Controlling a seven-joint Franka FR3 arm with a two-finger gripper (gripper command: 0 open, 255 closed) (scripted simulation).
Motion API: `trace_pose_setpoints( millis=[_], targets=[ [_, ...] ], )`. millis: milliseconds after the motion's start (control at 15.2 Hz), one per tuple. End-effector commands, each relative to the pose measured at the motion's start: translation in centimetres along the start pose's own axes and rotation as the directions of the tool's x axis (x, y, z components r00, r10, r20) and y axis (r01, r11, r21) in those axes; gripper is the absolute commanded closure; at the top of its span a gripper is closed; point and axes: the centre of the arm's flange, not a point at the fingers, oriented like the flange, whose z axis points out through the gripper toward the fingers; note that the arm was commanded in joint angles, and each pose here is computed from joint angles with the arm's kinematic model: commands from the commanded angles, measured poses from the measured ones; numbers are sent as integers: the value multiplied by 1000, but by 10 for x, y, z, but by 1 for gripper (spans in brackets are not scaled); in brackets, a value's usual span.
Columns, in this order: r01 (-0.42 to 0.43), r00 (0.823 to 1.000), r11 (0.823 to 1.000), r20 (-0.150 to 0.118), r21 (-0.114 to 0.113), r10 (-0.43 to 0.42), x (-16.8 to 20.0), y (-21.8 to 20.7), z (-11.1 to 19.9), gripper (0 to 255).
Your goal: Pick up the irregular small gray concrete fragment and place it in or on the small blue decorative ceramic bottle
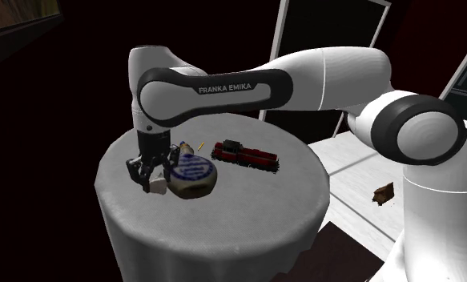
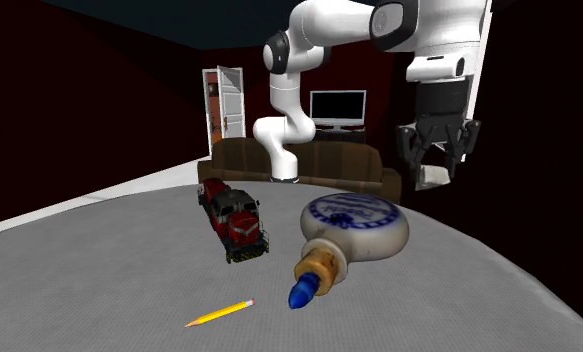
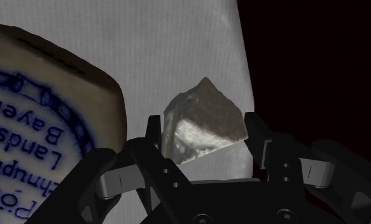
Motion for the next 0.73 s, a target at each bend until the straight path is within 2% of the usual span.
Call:
trace_pose_setpoints(
  millis=[0, 660],
  targets=[
    [0, 1000, 1000, 0, 0, 0, -1, -1, -11, 255],
    [0, 1000, 1000, 0, 0, 0, -4, -5, -64, 255]
  ],
)
